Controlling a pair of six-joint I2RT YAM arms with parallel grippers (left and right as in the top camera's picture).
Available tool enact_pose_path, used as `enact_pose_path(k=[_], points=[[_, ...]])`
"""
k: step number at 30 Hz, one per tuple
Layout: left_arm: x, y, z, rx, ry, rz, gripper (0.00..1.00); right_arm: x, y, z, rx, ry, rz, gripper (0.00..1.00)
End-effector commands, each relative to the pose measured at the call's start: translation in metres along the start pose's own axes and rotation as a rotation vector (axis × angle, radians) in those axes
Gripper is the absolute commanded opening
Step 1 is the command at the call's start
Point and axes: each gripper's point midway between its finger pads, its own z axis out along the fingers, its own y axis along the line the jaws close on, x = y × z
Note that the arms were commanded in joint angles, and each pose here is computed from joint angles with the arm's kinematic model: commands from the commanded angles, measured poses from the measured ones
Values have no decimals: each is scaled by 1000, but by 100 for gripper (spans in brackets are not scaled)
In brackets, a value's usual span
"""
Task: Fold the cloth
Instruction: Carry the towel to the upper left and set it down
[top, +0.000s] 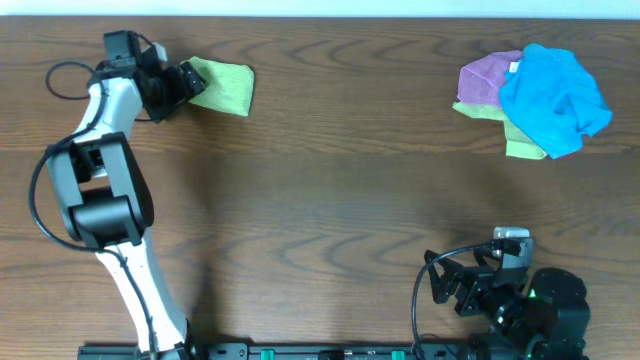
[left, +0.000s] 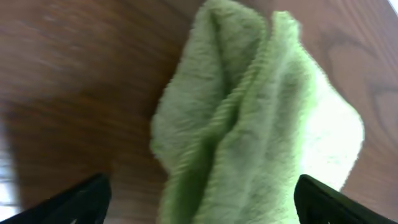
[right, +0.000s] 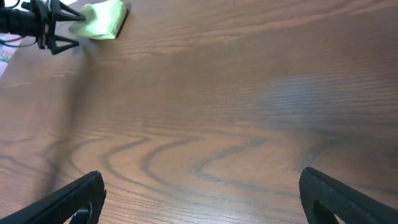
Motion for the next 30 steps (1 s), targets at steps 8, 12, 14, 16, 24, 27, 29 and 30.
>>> enact_pose_path(k=[8,12,14,16,24,27,29,30], points=[[-17,6,-38,-13,-40,-1,95,1,-1,0,3,-3,13,99],[-24,-13,-69,-3,-78,83,95,1,-1,0,3,-4,13,99],[-26,-24,-88,1,-100,131,96,1,-1,0,3,-4,13,99],[-26,-34,-108,4,-118,161,96,1,-1,0,3,-3,13,99],[-7,-54,-158,-144,-134,297,96,1,-1,0,3,-3,13,99],[4,-61,-169,-228,-132,329,96,1,-1,0,3,-3,13,99],[10,-69,-175,-244,-135,351,95,1,-1,0,3,-3,13,99],[13,-76,-177,-241,-138,364,95,1,-1,0,3,-3,13,99]])
